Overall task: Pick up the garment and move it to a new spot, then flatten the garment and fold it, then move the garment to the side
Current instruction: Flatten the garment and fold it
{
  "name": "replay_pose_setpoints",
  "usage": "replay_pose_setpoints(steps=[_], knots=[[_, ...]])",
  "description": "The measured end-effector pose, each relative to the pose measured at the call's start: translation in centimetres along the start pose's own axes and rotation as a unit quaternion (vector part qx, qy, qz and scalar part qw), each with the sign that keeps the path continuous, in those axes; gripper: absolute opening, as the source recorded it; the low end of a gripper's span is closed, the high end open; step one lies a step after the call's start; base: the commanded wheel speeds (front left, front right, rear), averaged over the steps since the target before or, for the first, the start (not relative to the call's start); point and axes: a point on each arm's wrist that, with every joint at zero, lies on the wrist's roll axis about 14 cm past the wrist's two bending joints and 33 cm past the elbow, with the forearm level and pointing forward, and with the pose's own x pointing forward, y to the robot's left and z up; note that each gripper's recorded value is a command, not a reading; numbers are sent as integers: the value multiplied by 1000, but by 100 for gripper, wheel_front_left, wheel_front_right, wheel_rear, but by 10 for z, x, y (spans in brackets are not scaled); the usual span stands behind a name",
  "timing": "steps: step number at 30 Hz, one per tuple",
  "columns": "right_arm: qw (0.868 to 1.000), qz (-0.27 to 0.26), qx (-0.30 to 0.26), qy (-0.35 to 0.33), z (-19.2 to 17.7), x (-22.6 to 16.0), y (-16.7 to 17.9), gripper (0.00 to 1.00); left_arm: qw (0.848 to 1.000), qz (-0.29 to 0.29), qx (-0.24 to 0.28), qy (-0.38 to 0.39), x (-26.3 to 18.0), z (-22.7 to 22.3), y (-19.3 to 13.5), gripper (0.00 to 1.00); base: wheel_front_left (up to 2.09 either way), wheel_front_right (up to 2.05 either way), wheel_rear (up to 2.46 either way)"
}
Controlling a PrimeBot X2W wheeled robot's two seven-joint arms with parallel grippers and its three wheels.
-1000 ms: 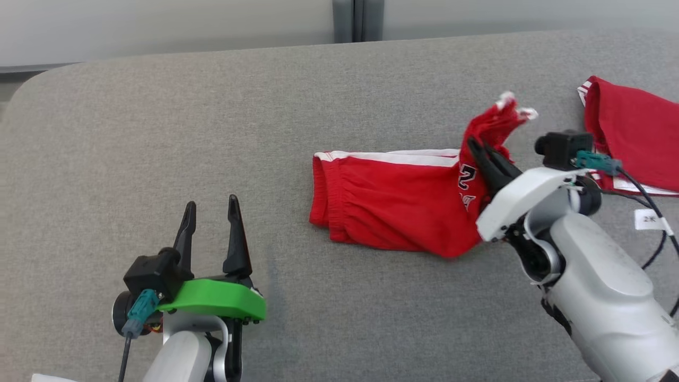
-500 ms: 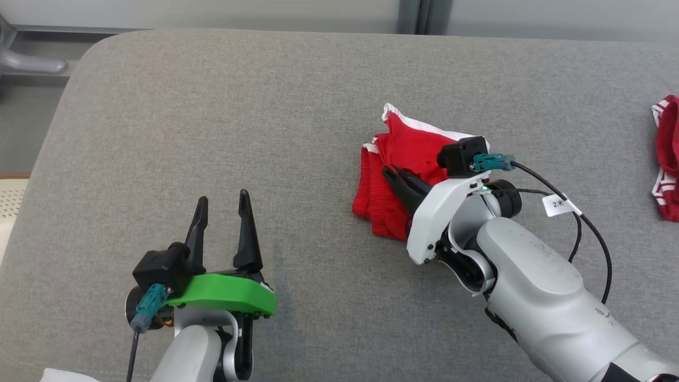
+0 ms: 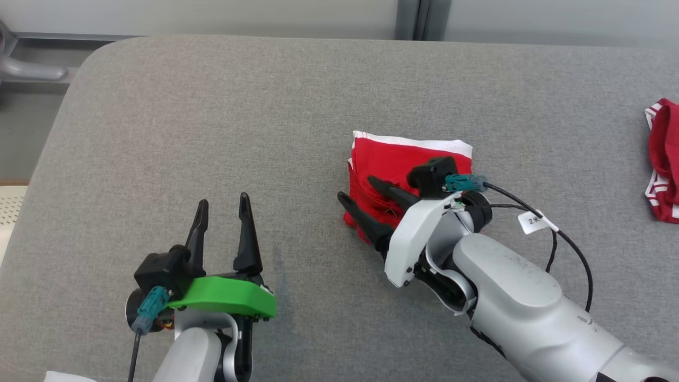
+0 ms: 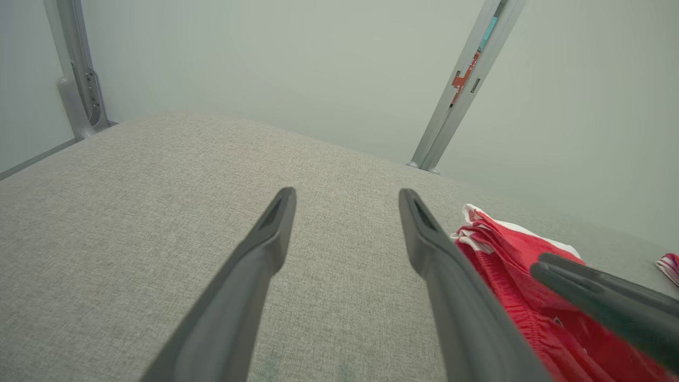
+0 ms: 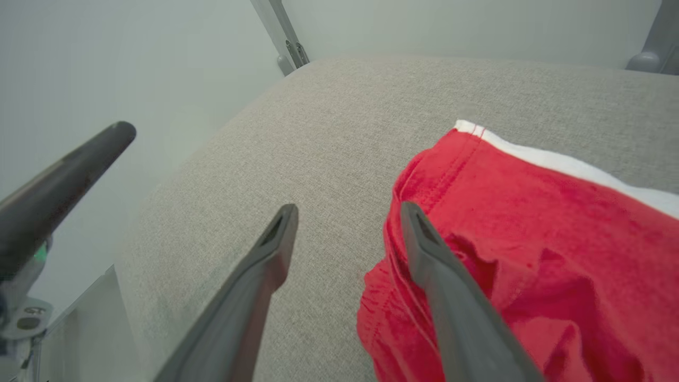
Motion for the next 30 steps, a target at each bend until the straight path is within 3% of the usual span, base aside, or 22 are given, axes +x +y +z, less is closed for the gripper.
replay_pose_setpoints(steps=[8,13,14,15,17,24,30], knots=[[996,-48,-20,-78,45,-27,-43,100,1000,-11,-4,5,0,-4,-8,100,0,0,0],[992,-103,-54,-39,34,-45,-90,100,1000,-14,-5,9,1,-8,-10,100,0,0,0],[992,-108,-59,-26,29,-46,-96,63,1000,-14,-5,9,2,-8,-9,100,0,0,0],[991,-112,-69,-5,22,-47,-101,39,1000,-13,-4,10,2,-9,-8,100,0,0,0],[990,-114,-75,24,11,-48,-107,3,1000,-10,-2,13,3,-11,-6,100,0,0,0],[985,-84,-87,125,-31,-42,-106,0,1000,1,2,16,7,-14,3,100,0,0,0],[986,-31,-79,141,-41,-30,-80,0,1000,10,5,15,7,-13,10,100,0,0,0]])
